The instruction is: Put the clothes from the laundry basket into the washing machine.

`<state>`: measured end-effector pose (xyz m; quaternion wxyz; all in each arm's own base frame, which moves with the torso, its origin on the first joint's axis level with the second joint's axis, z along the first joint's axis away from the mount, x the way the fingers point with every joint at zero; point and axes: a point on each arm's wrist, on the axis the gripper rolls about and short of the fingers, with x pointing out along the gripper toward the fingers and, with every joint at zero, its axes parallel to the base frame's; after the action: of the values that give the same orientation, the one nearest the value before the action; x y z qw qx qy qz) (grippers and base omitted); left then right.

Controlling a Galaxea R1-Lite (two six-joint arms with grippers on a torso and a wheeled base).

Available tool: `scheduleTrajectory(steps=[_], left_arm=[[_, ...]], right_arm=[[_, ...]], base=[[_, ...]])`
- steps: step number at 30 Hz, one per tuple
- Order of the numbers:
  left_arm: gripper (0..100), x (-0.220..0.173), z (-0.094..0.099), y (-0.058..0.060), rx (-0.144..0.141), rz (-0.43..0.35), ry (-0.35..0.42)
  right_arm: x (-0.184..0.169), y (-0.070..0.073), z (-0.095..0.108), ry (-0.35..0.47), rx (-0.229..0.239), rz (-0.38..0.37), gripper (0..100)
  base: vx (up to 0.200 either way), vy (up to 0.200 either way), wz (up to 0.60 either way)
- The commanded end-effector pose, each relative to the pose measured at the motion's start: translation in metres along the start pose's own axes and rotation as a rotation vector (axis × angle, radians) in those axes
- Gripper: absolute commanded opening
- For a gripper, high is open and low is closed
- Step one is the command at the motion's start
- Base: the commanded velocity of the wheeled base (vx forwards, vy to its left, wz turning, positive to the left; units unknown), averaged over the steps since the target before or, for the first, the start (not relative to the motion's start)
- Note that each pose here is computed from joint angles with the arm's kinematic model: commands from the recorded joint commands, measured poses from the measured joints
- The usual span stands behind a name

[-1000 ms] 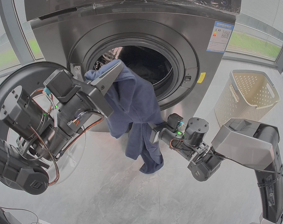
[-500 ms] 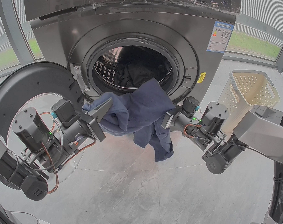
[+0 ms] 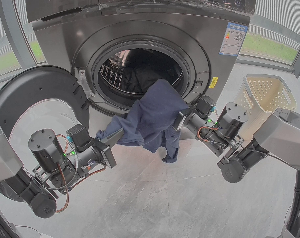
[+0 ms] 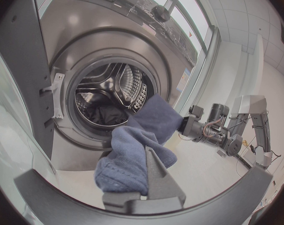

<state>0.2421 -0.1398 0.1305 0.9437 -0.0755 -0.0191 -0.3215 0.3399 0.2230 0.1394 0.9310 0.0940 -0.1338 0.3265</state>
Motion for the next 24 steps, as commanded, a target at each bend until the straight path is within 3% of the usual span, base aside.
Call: scheduleTrajectory(steps=[1, 15, 24], left_arm=[[0, 0.003, -0.013, 0.002, -0.006, 0.005, 0.046], [0, 0.010, -0.044, 0.007, -0.022, 0.018, 0.155], [0, 0.012, -0.051, 0.005, -0.023, 0.010, 0.178]], right_arm=[[0.000, 0.001, 0.008, -0.019, -0.002, 0.005, 0], [-0.001, 0.007, 0.020, -0.044, -0.002, 0.016, 0], [0.000, 0.010, 0.019, -0.042, 0.003, 0.017, 0]], base=[[0.000, 0.000, 0.00], [0.000, 0.000, 0.00], [0.000, 0.000, 0.00]])
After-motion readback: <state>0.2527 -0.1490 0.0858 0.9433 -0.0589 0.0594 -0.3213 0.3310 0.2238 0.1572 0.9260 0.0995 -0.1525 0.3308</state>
